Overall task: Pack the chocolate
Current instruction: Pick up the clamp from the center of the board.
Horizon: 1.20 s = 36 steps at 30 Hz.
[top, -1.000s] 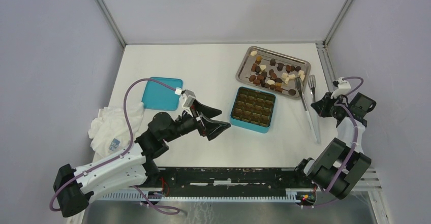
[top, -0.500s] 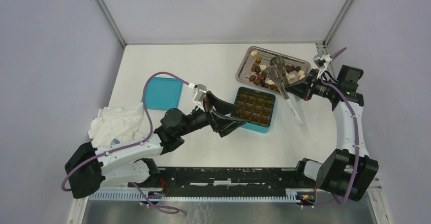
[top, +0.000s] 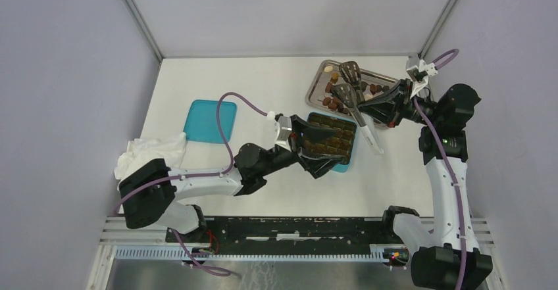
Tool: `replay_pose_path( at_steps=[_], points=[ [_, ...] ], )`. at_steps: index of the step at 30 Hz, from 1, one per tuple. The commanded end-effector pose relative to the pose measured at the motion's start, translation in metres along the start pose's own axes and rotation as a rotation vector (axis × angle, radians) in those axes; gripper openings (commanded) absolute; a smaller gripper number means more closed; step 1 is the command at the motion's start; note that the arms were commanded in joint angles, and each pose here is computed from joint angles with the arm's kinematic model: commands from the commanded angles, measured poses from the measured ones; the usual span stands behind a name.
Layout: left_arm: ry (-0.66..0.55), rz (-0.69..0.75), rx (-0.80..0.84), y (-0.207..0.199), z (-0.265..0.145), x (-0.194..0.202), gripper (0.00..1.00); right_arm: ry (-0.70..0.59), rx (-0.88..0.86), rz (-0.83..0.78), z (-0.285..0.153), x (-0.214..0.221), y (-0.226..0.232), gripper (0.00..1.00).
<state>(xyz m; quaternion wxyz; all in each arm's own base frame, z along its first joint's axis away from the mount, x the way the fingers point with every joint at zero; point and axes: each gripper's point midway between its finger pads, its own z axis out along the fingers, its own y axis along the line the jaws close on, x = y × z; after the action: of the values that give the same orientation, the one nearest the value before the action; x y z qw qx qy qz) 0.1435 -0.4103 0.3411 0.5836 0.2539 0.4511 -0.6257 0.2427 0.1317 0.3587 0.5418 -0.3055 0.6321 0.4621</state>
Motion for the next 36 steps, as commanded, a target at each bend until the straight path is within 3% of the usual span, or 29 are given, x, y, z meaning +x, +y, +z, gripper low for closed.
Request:
replay_pose_path(
  at_steps=[1, 13, 22, 26, 32, 36],
  points=[
    [-0.203, 0.152, 0.079, -0.018, 0.027, -0.056, 0.92, -0.055, -0.015, -0.035, 0.005, -0.023, 0.014, 0.00],
    [-0.164, 0.201, 0.084, -0.013, 0.057, -0.055, 0.83, -0.051, -0.046, -0.039, 0.008, -0.016, 0.030, 0.00],
    [-0.128, 0.159, 0.167, -0.017, 0.072, -0.051, 0.66, -0.045, -0.060, -0.043, 0.009, -0.011, 0.034, 0.00],
    [-0.116, 0.144, 0.196, -0.016, 0.075, -0.051, 0.53, -0.043, -0.056, -0.043, 0.010, -0.009, 0.032, 0.00],
    [-0.071, 0.178, 0.251, -0.020, 0.075, -0.047, 0.03, -0.042, -0.038, -0.027, 0.010, -0.002, 0.025, 0.00],
    [-0.044, 0.211, 0.328, -0.035, 0.068, -0.048, 0.02, -0.039, 0.028, 0.033, 0.014, 0.009, 0.001, 0.00]
  ],
)
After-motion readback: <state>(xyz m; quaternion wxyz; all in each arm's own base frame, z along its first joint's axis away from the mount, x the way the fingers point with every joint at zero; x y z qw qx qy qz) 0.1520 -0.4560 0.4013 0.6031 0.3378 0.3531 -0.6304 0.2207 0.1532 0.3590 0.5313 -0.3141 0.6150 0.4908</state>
